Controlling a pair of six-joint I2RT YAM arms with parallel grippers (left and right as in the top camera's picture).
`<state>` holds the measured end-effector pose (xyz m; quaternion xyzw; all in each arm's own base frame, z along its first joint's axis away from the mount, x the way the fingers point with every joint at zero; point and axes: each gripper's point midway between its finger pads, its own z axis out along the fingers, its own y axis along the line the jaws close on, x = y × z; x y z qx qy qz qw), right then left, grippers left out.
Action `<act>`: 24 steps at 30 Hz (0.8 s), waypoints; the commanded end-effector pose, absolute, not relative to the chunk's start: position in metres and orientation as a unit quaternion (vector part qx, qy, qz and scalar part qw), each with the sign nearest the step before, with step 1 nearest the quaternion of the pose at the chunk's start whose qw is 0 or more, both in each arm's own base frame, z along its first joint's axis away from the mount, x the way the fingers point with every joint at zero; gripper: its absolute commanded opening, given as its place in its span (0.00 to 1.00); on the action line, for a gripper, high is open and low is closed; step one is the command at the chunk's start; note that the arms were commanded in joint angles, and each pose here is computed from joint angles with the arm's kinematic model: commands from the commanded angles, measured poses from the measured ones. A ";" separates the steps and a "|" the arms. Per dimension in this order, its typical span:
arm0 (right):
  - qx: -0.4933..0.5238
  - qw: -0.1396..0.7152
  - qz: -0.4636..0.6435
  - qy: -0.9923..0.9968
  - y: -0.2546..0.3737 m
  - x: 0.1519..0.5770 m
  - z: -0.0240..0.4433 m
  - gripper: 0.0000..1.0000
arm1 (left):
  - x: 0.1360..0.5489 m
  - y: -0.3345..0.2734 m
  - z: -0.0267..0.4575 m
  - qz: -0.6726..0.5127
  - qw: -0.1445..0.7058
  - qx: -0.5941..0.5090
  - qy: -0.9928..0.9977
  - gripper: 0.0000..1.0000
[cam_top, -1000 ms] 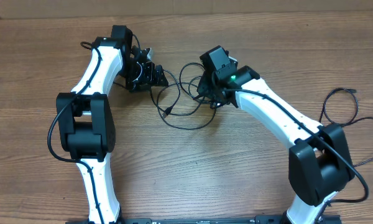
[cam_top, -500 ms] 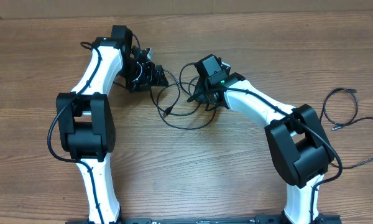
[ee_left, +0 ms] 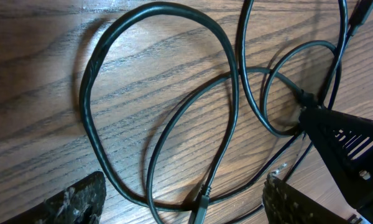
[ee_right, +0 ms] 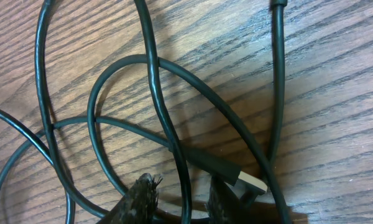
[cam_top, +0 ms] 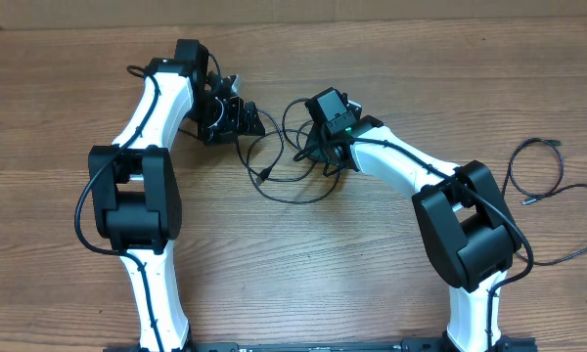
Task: Untangle cables
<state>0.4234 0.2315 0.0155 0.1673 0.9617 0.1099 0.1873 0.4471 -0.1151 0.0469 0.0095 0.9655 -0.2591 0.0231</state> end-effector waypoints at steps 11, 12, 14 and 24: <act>0.160 0.184 0.101 0.964 0.234 0.416 0.009 0.17 | 0.444 -0.118 0.040 -0.259 0.015 0.017 0.966 0.80; 0.160 0.184 0.100 0.965 0.234 0.416 0.008 0.17 | 0.444 -0.118 0.040 -0.259 0.015 0.017 0.966 0.81; 0.161 0.184 0.101 0.964 0.234 0.415 0.007 0.16 | 0.444 -0.118 0.040 -0.259 0.015 0.017 0.966 0.81; 0.161 0.185 0.097 0.965 0.230 0.412 -0.001 0.04 | 0.444 -0.118 0.040 -0.259 0.015 0.017 0.966 0.81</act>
